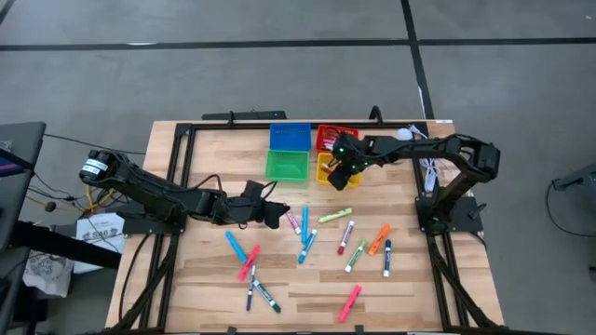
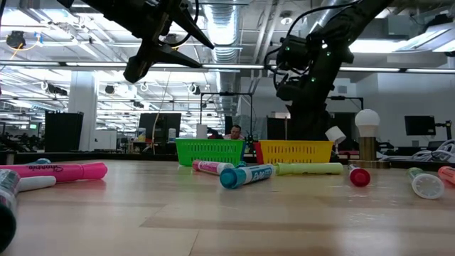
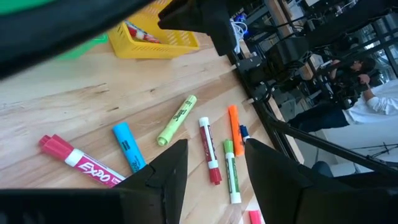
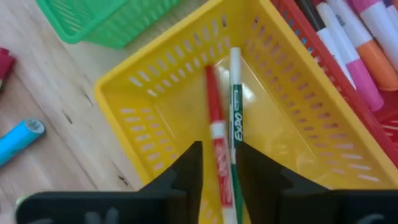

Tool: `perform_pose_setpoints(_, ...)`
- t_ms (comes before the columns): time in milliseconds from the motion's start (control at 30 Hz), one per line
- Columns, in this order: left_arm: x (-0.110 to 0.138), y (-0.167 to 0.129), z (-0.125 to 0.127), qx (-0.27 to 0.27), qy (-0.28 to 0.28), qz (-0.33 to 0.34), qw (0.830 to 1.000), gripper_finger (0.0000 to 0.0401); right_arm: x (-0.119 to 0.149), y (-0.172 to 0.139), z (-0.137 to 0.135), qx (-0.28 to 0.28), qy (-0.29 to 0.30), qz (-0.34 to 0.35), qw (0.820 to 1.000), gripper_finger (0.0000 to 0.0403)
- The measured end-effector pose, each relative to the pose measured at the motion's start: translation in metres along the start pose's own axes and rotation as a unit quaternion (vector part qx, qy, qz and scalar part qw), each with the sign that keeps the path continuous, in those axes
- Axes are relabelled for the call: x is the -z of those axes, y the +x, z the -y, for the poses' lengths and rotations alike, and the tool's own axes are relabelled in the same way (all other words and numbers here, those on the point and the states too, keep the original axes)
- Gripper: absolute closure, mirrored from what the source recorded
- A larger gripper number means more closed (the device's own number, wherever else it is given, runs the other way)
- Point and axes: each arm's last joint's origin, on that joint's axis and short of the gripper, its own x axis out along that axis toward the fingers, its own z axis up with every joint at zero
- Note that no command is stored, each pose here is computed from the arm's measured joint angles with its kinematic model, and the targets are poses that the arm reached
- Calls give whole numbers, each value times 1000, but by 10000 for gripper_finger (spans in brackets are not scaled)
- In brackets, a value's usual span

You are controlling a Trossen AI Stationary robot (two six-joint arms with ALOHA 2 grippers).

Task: Pick & Place Markers
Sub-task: Put the small red marker into the yellow basket, then put the small purple marker into the yellow basket

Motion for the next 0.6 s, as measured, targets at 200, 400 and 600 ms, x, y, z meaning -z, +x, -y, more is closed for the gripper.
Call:
perform_pose_setpoints(200, 0, 0, 0, 0, 0, 1, 1000, 242, 0, -7, 2, 0, -8, 6, 1000, 248)
perform_pose_setpoints(400, 0, 0, 0, 1, 3, 2, 1000, 240, -1, -39, 0, -13, -21, 49, 998, 216)
perform_pose_setpoints(600, 0, 0, 1, 2, 32, 1, 999, 242, 7, -90, -8, -102, -37, 103, 989, 217)
